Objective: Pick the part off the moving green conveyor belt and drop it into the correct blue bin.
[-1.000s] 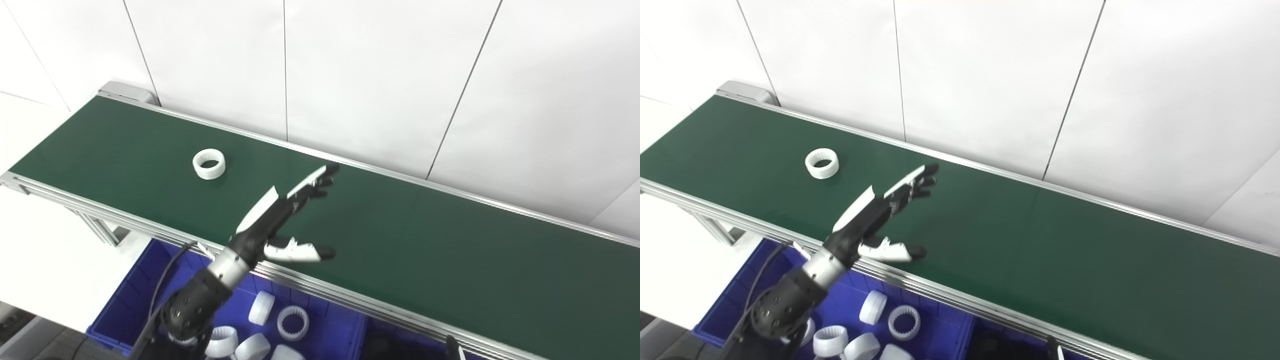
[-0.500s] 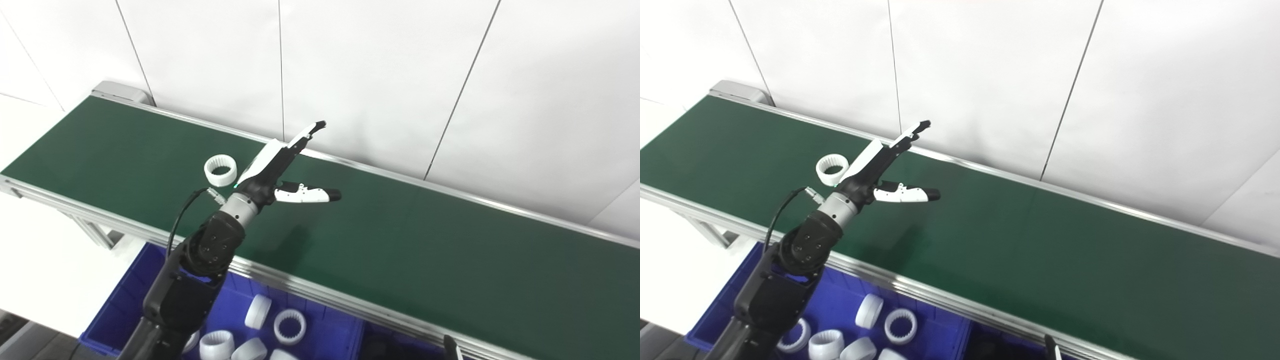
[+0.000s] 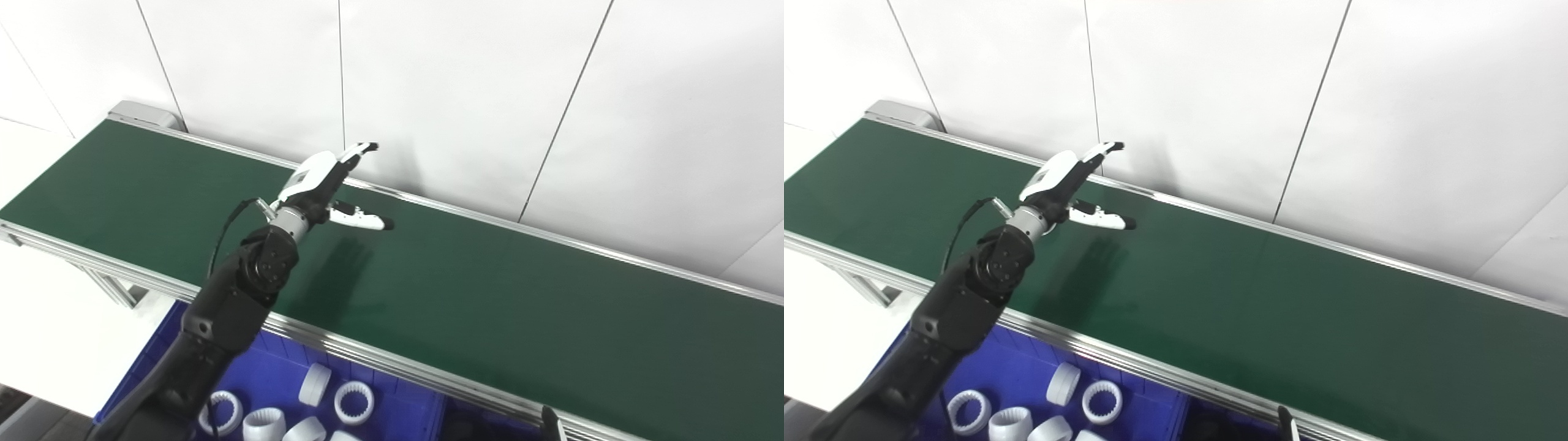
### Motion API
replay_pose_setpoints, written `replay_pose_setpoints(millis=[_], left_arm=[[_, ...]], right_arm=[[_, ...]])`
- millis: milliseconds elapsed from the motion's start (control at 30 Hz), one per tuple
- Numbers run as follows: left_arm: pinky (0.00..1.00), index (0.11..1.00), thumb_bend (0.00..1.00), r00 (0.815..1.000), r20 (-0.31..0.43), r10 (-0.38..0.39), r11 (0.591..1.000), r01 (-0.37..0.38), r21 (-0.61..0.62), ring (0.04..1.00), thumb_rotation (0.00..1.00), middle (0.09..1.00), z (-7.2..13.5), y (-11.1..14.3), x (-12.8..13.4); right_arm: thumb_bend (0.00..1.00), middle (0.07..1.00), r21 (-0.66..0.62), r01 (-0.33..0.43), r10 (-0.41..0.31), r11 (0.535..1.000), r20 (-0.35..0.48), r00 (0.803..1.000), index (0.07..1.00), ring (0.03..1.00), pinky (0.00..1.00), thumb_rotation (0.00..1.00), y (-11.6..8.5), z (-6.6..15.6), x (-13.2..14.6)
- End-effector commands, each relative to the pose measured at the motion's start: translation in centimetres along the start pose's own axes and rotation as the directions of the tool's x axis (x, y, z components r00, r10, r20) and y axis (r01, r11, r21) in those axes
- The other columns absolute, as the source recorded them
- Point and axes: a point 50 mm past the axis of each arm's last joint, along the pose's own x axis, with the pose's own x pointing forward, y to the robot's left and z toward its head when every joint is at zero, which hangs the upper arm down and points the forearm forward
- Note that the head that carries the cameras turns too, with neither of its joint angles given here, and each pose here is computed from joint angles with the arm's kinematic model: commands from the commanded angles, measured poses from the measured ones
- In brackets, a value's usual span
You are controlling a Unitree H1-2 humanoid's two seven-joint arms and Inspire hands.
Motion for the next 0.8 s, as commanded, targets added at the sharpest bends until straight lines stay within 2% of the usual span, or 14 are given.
replay_pose_setpoints(millis=[0,233,433,600,767], left_arm=[[0.93,0.941,0.84,0.996,0.057,0.071,0.993,-0.076,0.088,0.965,0.36,0.99,1.0,3.0,1.7],[0.97,0.928,0.87,0.999,0.009,0.038,0.97,-0.04,0.241,0.966,0.35,0.977,-0.3,3.2,2.6],[1.0,0.92,0.89,0.999,-0.052,-0.007,0.958,0.022,0.285,0.977,0.31,0.986,-1.3,2.8,2.9],[1.0,0.916,0.89,0.997,-0.076,-0.027,0.953,0.048,0.298,0.975,0.28,0.987,-1.9,2.0,2.6],[0.94,0.895,0.83,0.994,-0.094,-0.046,0.966,0.069,0.251,0.942,0.14,0.957,-2.5,0.6,2.2]], right_arm=[[0.97,1.0,0.01,0.007,-0.007,1.0,0.068,0.998,1.0,1.0,1.0,0.46,0.0,0.8,-0.1],[0.97,1.0,0.002,0.011,-0.011,1.0,0.078,0.997,1.0,1.0,1.0,0.47,0.0,0.9,-0.1],[0.97,1.0,0.012,0.014,-0.015,1.0,0.086,0.996,1.0,1.0,1.0,0.46,0.1,1.0,-0.1],[0.97,1.0,0.012,0.014,-0.015,1.0,0.085,0.996,1.0,1.0,1.0,0.47,0.1,1.1,-0.2],[0.98,1.0,0.008,0.018,-0.018,1.0,0.084,0.996,1.0,1.0,1.0,0.47,0.0,1.2,-0.3]])
